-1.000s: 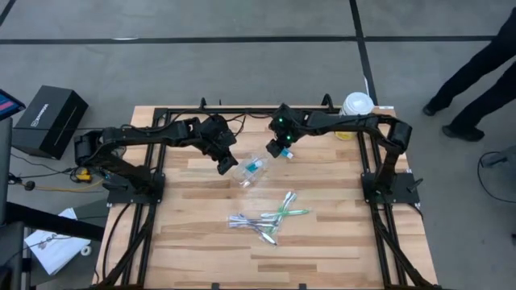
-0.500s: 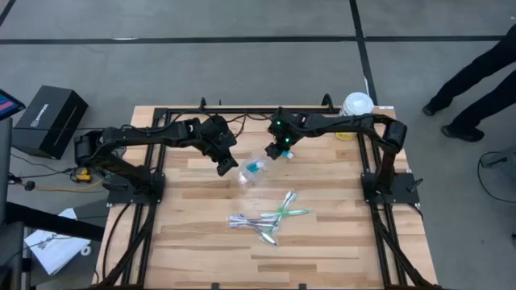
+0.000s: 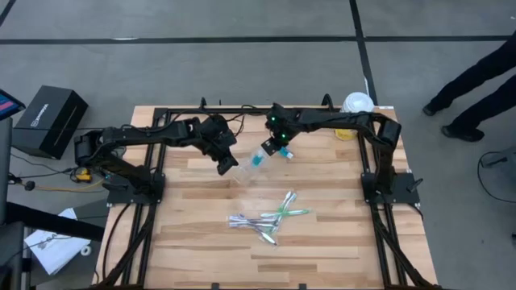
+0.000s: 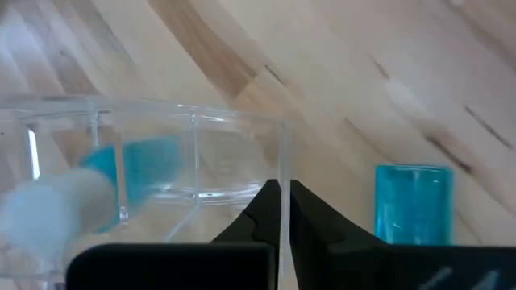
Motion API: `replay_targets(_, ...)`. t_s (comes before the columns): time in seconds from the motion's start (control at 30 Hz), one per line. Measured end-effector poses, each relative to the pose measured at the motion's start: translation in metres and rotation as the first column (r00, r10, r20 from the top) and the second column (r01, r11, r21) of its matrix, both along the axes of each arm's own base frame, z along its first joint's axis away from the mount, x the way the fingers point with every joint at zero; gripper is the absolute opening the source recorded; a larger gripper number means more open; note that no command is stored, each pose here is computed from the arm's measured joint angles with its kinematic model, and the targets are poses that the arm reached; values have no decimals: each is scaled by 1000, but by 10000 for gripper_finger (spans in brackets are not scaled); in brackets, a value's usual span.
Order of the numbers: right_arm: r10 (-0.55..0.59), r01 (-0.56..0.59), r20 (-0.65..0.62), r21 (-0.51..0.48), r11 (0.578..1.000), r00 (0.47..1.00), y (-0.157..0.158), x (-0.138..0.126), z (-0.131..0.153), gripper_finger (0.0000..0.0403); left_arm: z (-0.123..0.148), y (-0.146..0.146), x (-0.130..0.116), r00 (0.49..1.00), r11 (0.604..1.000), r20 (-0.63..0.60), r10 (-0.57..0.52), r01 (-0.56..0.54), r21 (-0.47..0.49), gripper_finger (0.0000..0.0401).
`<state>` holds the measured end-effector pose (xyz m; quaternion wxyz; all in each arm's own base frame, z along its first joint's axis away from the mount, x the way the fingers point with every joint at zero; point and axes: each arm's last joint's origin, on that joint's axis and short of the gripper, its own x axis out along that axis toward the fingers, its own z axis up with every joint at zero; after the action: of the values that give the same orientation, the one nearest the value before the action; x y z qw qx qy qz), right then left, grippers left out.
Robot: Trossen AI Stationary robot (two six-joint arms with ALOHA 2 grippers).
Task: Pick & Place toothbrushing station
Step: Adjust the transparent organizer on the table
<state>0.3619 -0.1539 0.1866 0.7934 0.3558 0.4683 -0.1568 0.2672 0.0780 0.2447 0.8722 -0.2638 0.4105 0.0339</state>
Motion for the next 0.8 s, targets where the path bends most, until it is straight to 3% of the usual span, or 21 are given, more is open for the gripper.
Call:
replay_targets(0.27,-28,33,-129,39,999,991,14,-1,10,2,-1,5,-2,1000,1000,-3,3,-3,22,0)
replay_targets(0.63,-260,269,-153,42,962,954,52,8,24,1,0,10,-3,1000,998,10,-18,18,63,0)
replay_targets(0.8,-312,328,-192,55,943,931,67,8,25,1,-1,12,-4,1000,997,9,-23,23,73,0)
